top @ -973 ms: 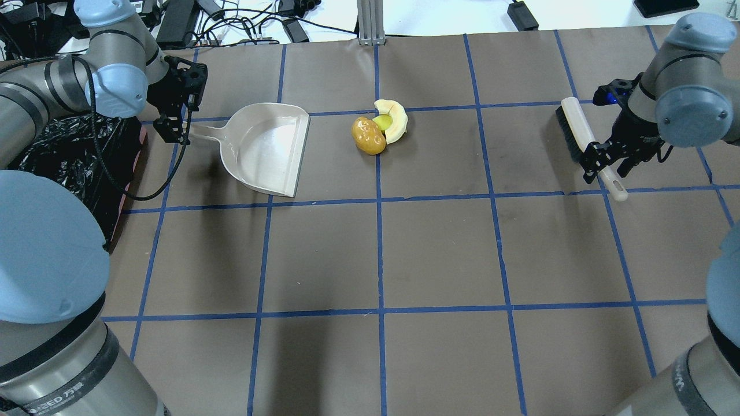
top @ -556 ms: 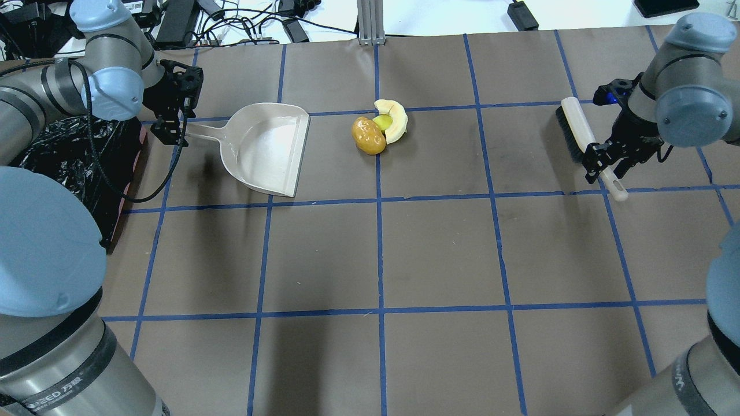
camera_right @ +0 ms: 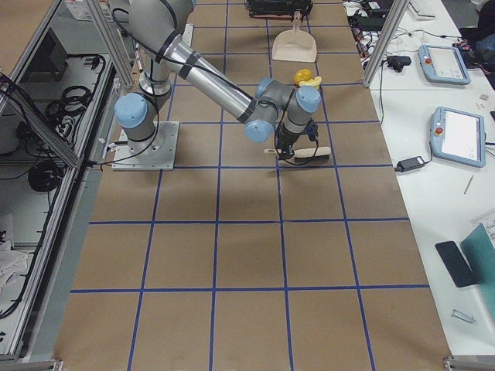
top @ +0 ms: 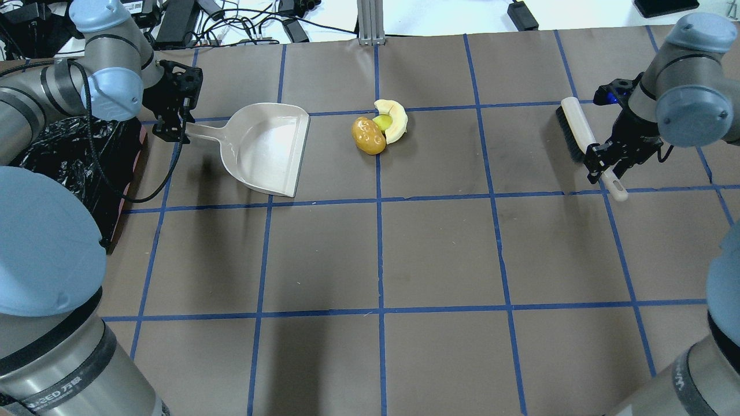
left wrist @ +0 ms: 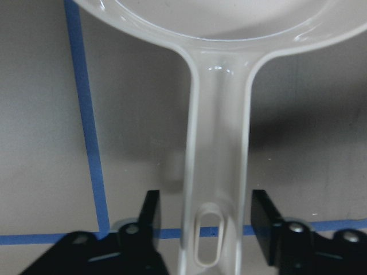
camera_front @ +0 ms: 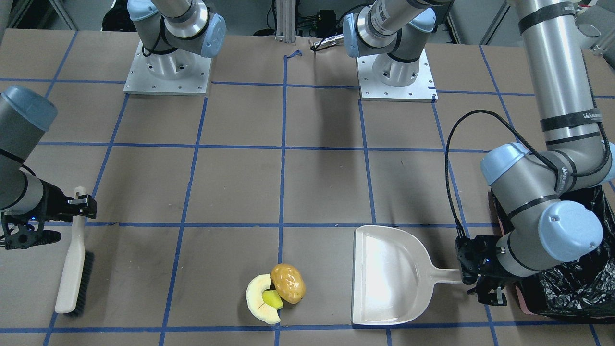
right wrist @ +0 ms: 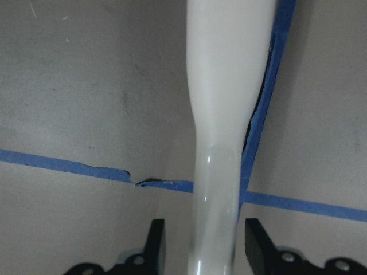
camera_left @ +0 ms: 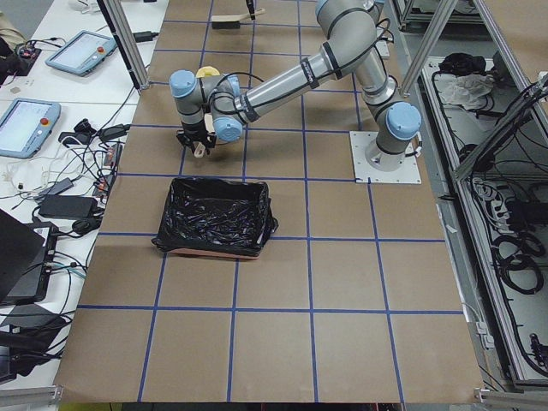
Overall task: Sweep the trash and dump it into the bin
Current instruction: 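Lift the white brush with the right gripper while the left gripper holds the dustpan, then move the brush with the right gripper toward the potato and fruit piece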
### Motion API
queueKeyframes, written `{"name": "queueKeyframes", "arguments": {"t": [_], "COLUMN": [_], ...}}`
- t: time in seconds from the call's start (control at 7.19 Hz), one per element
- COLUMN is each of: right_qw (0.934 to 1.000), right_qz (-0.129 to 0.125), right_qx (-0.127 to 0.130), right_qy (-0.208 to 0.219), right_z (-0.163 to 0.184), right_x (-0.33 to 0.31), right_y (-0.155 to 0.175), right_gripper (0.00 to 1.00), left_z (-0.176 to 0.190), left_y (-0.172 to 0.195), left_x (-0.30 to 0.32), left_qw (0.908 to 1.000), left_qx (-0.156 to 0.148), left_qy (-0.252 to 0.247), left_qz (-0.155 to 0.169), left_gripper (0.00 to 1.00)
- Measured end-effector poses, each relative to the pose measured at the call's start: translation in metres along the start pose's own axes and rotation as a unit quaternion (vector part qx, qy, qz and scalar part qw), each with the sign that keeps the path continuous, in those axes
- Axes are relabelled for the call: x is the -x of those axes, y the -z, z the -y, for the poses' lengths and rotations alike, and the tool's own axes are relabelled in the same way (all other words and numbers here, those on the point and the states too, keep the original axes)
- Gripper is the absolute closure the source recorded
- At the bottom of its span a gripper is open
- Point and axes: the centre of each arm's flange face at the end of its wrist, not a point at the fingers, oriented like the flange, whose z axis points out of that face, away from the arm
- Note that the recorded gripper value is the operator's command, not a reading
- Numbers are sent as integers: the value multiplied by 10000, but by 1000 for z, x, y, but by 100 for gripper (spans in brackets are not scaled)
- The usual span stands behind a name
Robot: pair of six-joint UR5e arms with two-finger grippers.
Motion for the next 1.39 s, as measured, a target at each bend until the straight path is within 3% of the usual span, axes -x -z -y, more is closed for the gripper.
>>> {"name": "queueKeyframes", "arguments": {"t": [0.14,0.42,0.97,1.39], "right_qw": [10000,10000,9999,9989], "right_qz": [2,-28,-83,-263], "right_qx": [7,36,-31,-317], "right_qy": [0,0,-122,-221], "right_z": [0,-1,0,24], "right_x": [0,-1,0,54], "right_y": [0,0,13,45], "right_gripper": [100,100,100,100], "left_z": [3,7,9,16], "left_y": [0,0,2,13], "left_x": [0,1,1,2], "left_qw": [10000,10000,10000,9999], "left_qx": [0,-1,3,62], "left_qy": [1,-8,-25,-67], "left_qz": [0,-3,11,80], "left_gripper": [40,64,70,71]}}
